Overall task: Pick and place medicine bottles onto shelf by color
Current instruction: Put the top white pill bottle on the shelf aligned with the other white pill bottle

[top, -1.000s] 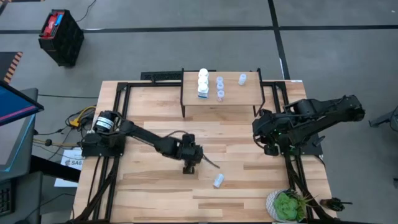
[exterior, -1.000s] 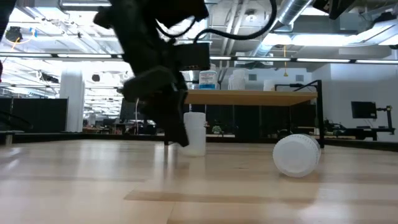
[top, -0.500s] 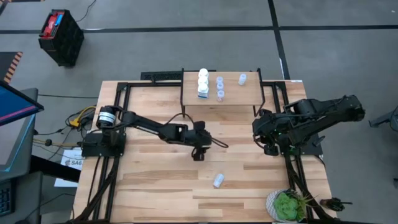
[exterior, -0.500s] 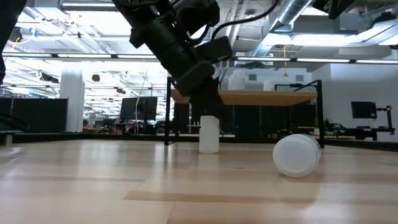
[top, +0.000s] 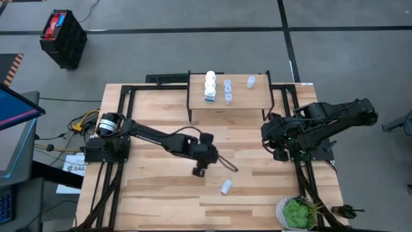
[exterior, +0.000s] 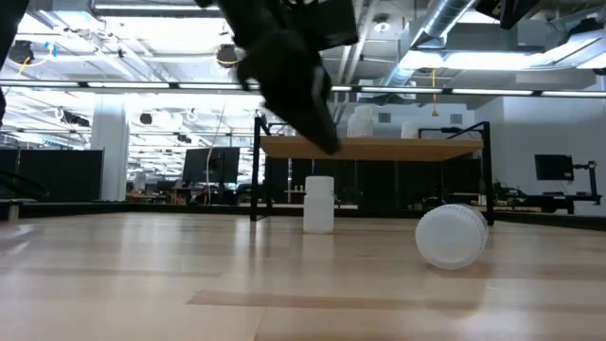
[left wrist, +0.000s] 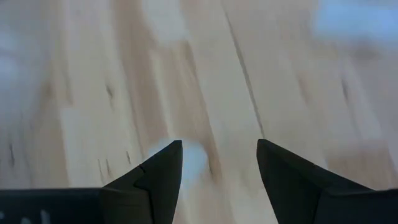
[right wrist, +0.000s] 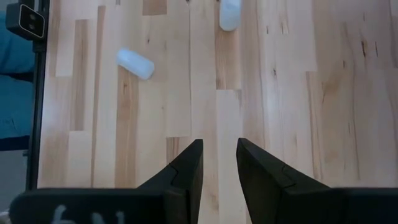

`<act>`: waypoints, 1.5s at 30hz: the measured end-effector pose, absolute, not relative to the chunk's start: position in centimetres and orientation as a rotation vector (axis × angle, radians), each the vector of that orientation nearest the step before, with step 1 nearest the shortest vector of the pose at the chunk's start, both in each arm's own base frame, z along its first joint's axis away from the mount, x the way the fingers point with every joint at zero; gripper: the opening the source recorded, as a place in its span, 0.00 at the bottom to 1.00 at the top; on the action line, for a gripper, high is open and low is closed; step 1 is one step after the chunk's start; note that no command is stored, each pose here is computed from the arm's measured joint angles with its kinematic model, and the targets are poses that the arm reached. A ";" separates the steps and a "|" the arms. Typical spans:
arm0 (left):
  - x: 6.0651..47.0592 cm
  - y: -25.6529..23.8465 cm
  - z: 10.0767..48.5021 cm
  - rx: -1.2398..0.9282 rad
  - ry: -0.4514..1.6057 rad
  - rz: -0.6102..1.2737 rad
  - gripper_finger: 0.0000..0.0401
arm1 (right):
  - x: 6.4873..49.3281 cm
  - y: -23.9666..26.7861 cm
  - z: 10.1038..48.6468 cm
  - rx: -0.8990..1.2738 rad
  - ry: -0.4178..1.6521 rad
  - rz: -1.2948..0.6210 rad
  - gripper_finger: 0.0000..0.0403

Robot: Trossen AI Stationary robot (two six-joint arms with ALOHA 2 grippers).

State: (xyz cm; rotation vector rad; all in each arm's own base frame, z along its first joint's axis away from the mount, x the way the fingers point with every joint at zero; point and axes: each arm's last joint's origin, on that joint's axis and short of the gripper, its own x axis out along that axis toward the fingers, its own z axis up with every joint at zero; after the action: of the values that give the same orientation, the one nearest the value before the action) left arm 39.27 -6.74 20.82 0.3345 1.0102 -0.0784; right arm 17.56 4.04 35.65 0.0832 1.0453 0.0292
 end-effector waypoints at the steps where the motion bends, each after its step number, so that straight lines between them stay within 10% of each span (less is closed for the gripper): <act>1: 38.9 -7.1 20.8 0.368 1.055 -0.102 0.48 | 17.6 4.0 35.7 0.080 1.043 0.030 0.30; 10: 36.0 -8.0 19.4 0.397 1.304 -0.287 0.48 | 17.6 4.0 35.7 0.069 1.037 0.011 0.30; 45: 43.0 -3.6 16.9 0.674 0.934 -0.315 0.48 | 17.8 4.0 35.8 0.080 1.012 0.007 0.30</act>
State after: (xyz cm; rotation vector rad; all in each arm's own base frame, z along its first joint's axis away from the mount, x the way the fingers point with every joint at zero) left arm 43.04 -3.64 16.89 0.6743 0.9339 -0.3147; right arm 17.80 3.98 35.81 0.0802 1.0121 0.0070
